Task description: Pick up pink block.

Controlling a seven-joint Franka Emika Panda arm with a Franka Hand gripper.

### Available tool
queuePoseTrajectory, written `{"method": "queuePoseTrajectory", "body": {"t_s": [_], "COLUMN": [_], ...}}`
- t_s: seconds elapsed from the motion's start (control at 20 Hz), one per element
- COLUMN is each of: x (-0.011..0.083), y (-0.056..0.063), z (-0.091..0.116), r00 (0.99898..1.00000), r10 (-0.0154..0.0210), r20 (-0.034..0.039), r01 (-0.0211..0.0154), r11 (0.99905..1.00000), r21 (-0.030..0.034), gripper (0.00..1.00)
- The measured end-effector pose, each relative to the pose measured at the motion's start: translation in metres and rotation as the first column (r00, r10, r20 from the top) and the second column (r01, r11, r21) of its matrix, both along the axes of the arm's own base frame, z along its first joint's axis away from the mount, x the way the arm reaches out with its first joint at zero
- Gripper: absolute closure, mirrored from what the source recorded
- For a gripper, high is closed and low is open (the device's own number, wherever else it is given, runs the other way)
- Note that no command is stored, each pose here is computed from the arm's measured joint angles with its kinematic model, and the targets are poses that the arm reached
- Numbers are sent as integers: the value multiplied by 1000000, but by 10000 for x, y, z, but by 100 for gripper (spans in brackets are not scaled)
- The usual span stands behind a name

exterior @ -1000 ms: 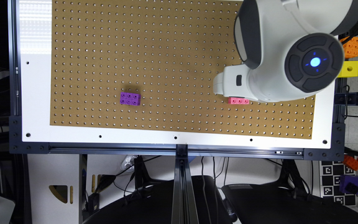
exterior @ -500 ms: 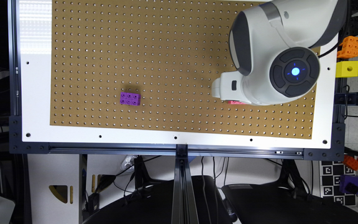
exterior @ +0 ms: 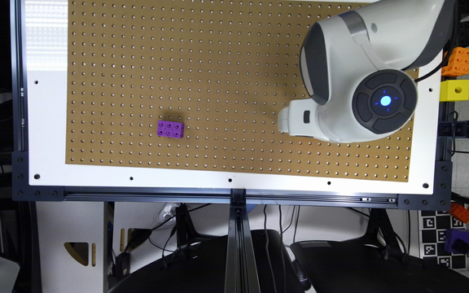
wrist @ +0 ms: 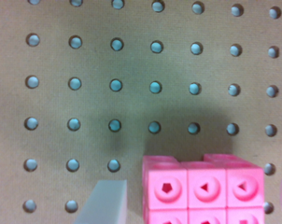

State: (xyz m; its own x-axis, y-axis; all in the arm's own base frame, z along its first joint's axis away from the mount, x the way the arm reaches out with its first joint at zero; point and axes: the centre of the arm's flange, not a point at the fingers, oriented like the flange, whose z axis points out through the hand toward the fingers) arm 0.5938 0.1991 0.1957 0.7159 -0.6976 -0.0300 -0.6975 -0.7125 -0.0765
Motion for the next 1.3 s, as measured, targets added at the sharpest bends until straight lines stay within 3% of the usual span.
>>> {"method": "queuePoseTrajectory", "body": {"t_s": [0.25,0.5,0.55,0.6,0.65,0.75,0.8,1.1,1.3], "x": [81,92,91,81,94,98,103,103,100], "y": [20,24,24,22,26,27,16,16,12], "z": [-120,-109,-112,-161,-172,-175,-171,-171,-172], "r00": [999998,999988,999990,999997,999996,999995,999999,999999,999994], "r10": [515,793,827,908,2630,3109,1689,1644,1715], "r20": [1921,4774,4340,-2214,974,-757,270,443,-3116], "r01": [-519,-806,-838,-906,-2630,-3110,-1689,-1643,-1724], "r11": [999998,999996,999997,999999,999997,999995,999998,999998,999994], "r21": [1803,2583,2480,1040,81,-722,-1038,-982,-2846], "gripper": [0,0,0,0,0,0,100,100,100]}}
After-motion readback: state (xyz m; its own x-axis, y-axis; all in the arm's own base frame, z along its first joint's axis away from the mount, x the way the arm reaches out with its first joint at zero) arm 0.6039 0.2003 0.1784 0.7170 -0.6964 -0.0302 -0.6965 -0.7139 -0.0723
